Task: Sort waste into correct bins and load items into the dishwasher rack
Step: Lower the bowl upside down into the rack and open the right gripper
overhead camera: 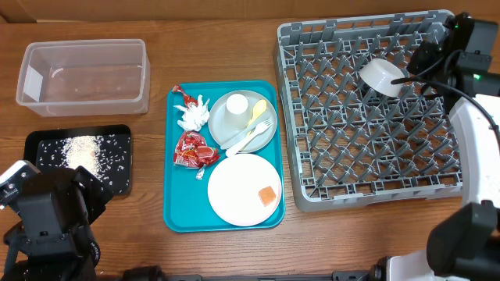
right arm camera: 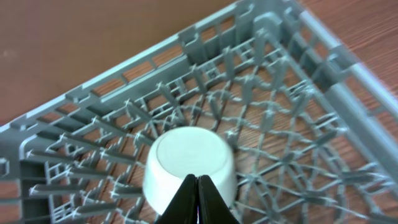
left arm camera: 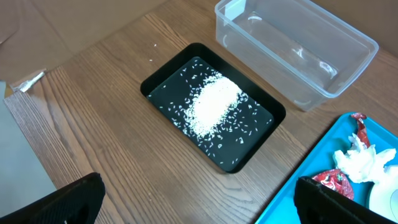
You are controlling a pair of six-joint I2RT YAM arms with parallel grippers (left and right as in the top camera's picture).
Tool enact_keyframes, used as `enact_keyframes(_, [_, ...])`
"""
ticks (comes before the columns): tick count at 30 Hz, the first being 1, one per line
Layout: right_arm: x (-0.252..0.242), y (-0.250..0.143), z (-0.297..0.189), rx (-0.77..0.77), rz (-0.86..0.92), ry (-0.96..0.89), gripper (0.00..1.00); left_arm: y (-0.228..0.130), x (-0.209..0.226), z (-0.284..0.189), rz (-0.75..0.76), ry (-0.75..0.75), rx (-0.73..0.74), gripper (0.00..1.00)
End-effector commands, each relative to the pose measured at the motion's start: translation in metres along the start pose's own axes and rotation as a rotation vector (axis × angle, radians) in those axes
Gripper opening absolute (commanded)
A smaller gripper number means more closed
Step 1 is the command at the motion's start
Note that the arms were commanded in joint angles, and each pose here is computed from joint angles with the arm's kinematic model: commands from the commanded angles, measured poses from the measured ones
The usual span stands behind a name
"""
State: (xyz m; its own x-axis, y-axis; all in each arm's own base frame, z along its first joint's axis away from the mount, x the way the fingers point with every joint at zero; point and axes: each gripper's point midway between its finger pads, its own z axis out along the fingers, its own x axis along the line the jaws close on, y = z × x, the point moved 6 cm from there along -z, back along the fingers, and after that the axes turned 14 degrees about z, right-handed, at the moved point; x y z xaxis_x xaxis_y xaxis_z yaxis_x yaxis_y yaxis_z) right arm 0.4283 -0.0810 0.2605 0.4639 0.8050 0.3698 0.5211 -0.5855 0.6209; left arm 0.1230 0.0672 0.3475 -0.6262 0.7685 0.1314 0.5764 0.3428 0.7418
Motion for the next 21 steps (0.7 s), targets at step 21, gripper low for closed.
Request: enact_keyframes(21, [0.003,-0.033,0.065,0.144,0.047,0.009,0.04,0.004,-0.004,-0.003,-0.029,-0.044,-0.014,1.00])
